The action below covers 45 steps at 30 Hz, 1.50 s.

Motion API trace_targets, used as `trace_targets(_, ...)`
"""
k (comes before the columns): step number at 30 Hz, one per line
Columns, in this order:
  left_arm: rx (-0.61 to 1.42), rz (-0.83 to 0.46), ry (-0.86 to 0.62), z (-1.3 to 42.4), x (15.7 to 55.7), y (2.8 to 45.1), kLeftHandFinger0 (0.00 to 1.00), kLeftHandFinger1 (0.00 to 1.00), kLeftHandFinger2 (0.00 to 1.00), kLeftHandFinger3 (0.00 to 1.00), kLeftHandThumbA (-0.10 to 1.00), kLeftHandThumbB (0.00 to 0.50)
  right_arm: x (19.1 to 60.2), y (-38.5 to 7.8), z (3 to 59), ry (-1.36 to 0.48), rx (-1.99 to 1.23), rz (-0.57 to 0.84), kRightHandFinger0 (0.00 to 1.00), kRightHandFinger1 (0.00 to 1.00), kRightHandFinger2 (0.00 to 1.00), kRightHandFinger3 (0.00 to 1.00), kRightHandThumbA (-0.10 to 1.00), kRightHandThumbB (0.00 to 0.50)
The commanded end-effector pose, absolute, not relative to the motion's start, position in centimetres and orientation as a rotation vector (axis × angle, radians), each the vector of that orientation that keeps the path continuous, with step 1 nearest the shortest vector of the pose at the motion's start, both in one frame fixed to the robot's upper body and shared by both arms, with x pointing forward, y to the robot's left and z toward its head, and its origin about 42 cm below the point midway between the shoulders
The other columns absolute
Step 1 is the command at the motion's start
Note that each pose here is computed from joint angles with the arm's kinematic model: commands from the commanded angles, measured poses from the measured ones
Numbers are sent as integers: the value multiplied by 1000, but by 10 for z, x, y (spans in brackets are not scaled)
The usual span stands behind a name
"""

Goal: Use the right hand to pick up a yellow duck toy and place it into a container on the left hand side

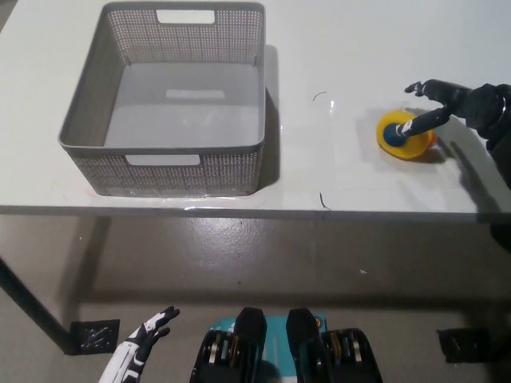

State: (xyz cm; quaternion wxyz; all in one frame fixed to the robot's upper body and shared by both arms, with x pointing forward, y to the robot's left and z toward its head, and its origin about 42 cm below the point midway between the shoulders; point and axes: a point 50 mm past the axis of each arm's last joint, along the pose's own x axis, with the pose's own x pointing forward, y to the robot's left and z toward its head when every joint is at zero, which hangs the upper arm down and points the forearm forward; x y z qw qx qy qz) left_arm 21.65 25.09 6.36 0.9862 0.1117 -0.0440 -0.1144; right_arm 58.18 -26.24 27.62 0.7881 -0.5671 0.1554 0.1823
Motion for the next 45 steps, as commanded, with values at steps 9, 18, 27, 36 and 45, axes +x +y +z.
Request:
trace_targets(9,256,-238,-143,77,224,255,1000,1000,1000,1000,1000,400,585,-279,289,292,-1182,331,1000,1000,1000,1000,797,479)
trace_targets(18,271,-259,-159,83,232,255,1000,1000,1000,1000,1000,380,578,-295,271,348,-1160,317,1000,1000,1000,1000,786,485)
trace_targets(27,280,-279,-168,88,240,252,1000,1000,1000,1000,1000,374,572,-308,257,378,-1127,308,1000,1000,1000,1000,764,462)
trace_targets(36,291,-285,-173,92,245,252,1000,1000,1000,1000,1000,361,574,-306,263,368,-1118,302,1000,1000,1000,1000,793,493)
trace_targets(45,294,-295,-185,95,246,252,1000,1000,1000,1000,1000,327,578,-297,273,329,-1124,309,1000,1000,1000,1000,813,476)
